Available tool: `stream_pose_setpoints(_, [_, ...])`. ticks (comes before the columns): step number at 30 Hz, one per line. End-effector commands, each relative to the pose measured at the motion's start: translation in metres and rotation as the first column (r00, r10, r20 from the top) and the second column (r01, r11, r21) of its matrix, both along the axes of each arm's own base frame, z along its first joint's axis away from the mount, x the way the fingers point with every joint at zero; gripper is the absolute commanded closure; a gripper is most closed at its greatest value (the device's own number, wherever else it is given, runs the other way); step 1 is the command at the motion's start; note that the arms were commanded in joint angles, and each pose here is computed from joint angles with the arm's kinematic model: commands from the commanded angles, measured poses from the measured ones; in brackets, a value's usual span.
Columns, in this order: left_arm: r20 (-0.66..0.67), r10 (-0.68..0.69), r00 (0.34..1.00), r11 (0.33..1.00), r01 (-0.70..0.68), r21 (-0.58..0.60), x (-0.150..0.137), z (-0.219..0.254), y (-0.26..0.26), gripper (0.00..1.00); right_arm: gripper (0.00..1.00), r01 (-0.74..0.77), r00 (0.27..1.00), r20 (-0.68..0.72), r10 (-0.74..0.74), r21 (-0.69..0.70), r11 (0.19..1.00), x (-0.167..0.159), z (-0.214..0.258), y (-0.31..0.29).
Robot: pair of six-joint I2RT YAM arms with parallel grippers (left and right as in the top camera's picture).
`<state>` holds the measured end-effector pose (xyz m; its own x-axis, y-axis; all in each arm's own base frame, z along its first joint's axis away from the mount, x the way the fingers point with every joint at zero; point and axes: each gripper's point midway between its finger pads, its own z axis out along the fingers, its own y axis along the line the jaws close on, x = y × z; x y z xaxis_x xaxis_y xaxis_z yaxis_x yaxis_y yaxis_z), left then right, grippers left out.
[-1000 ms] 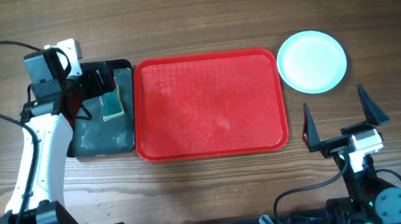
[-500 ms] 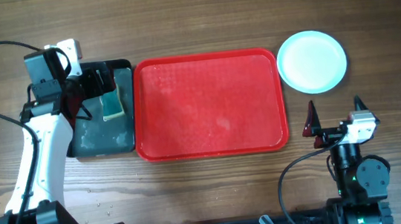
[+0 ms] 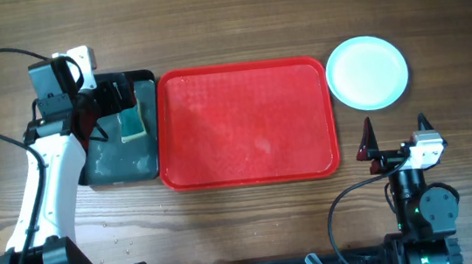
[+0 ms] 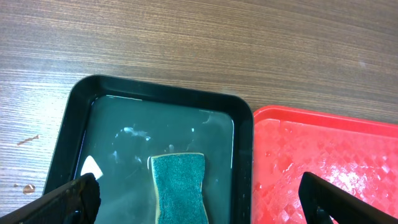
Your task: Clean dirty plates on tray and stack at the side
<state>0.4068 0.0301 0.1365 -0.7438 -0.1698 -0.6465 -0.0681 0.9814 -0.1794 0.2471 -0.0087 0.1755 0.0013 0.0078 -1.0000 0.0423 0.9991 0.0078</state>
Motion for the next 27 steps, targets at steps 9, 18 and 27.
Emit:
stream_pose_setpoints(9, [0.010,-0.001,1.000,1.000,0.001,0.000,0.003,0.003,0.000,0.00,0.00,0.015,1.000,0.011,-0.015,0.021,1.000,-0.001,0.002,-0.003])
stream_pose_setpoints(18, [0.011,-0.001,1.000,1.000,0.001,0.000,0.003,0.004,0.000,0.00,0.00,0.015,1.000,0.011,-0.015,0.021,1.000,-0.001,0.002,-0.003])
stream_pose_setpoints(27, [0.106,-0.001,0.994,1.000,0.000,0.015,-0.018,0.049,-0.003,0.00,0.00,0.015,1.000,0.011,-0.015,0.021,1.000,-0.001,0.002,-0.003])
